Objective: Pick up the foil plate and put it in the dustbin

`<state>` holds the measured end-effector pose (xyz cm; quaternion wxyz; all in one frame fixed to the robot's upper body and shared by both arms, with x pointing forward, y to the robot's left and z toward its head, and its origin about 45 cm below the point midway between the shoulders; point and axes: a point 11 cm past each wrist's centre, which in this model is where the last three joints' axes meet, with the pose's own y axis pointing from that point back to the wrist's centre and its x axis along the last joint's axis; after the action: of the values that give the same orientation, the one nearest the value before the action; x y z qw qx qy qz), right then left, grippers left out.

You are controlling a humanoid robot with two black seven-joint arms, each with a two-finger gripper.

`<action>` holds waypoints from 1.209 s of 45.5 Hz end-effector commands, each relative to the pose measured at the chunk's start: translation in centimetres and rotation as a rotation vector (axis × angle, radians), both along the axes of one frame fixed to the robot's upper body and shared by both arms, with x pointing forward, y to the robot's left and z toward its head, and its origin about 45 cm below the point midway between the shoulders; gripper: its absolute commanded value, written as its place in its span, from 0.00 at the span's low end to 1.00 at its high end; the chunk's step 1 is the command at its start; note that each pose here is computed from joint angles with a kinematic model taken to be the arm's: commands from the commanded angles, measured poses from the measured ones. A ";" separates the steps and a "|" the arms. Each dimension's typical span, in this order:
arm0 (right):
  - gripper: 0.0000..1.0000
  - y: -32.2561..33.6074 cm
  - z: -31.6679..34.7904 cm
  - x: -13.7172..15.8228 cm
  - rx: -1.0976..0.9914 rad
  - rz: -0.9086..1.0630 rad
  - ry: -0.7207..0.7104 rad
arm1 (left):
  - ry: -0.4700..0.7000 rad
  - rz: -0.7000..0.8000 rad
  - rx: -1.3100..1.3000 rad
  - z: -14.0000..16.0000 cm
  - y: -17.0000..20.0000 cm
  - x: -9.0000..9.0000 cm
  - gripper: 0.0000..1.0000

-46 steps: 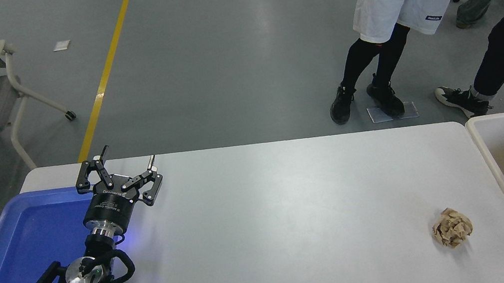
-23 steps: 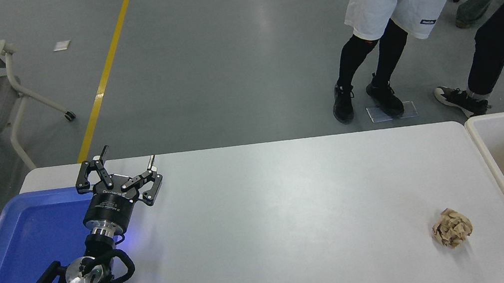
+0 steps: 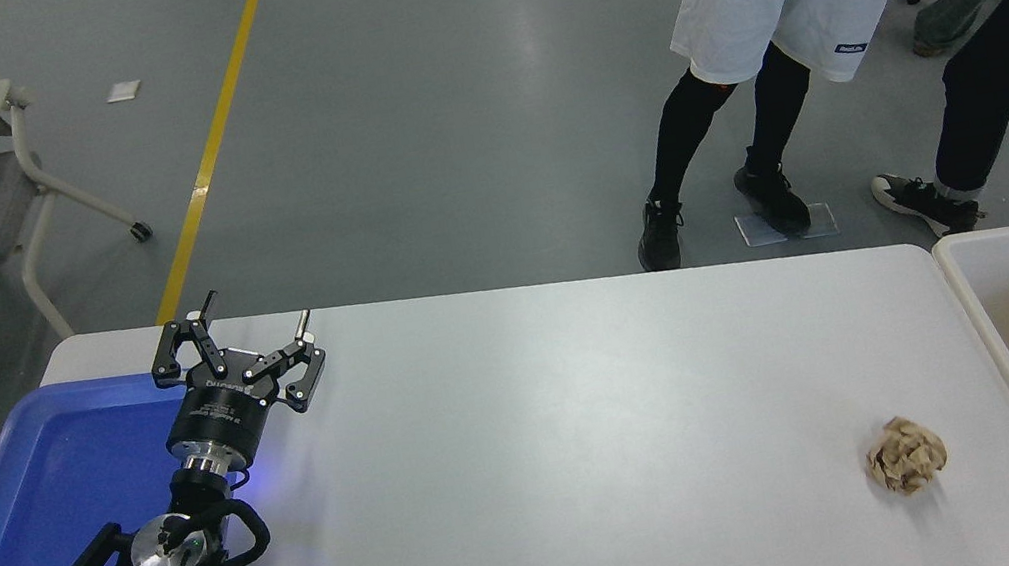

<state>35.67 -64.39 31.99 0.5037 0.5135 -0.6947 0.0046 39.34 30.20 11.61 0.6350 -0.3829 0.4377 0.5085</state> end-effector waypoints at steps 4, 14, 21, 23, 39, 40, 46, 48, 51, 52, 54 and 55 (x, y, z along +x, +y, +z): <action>1.00 4.2 8.1 4.5 -0.016 0.154 -0.135 | 0.001 -0.001 0.001 0.0 0.0 0.0 0.99; 1.00 9.2 10.4 7.6 -0.117 0.350 -0.049 | 0.001 -0.001 0.001 0.0 0.0 0.0 0.99; 1.00 12.4 10.9 9.0 -0.176 0.466 0.106 | 0.001 -0.001 0.001 0.0 0.0 0.0 0.99; 1.00 13.2 11.1 9.2 -0.193 0.492 0.145 | 0.001 -0.001 0.001 0.0 0.0 0.0 0.99; 1.00 23.0 10.4 9.0 -0.218 0.769 0.442 | 0.001 -0.001 0.001 0.0 0.0 0.0 0.99; 1.00 23.5 10.1 8.7 -0.214 0.784 0.469 | 0.001 -0.001 0.001 0.0 0.0 0.0 0.99; 1.00 26.6 8.9 7.0 -0.214 0.873 0.598 | 0.001 -0.001 0.001 0.0 0.0 0.0 0.99; 1.00 27.8 8.6 6.7 -0.216 0.903 0.626 | 0.001 -0.001 0.001 0.0 0.0 0.0 0.99; 1.00 29.2 8.2 6.4 -0.222 0.939 0.659 | 0.000 0.000 0.000 0.0 0.0 0.0 0.99; 1.00 29.6 8.0 6.3 -0.222 0.948 0.669 | 0.000 0.000 0.000 0.0 0.0 0.0 0.99; 1.00 30.1 7.6 6.2 -0.225 0.963 0.693 | 0.000 0.000 -0.001 0.0 0.0 0.0 0.99; 1.00 30.5 7.4 6.1 -0.226 0.972 0.706 | 0.000 0.000 0.000 0.0 0.0 0.0 0.99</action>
<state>43.72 -38.14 40.87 0.6639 0.6837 -0.2646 0.1475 39.33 30.18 11.59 0.6353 -0.3823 0.4378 0.5085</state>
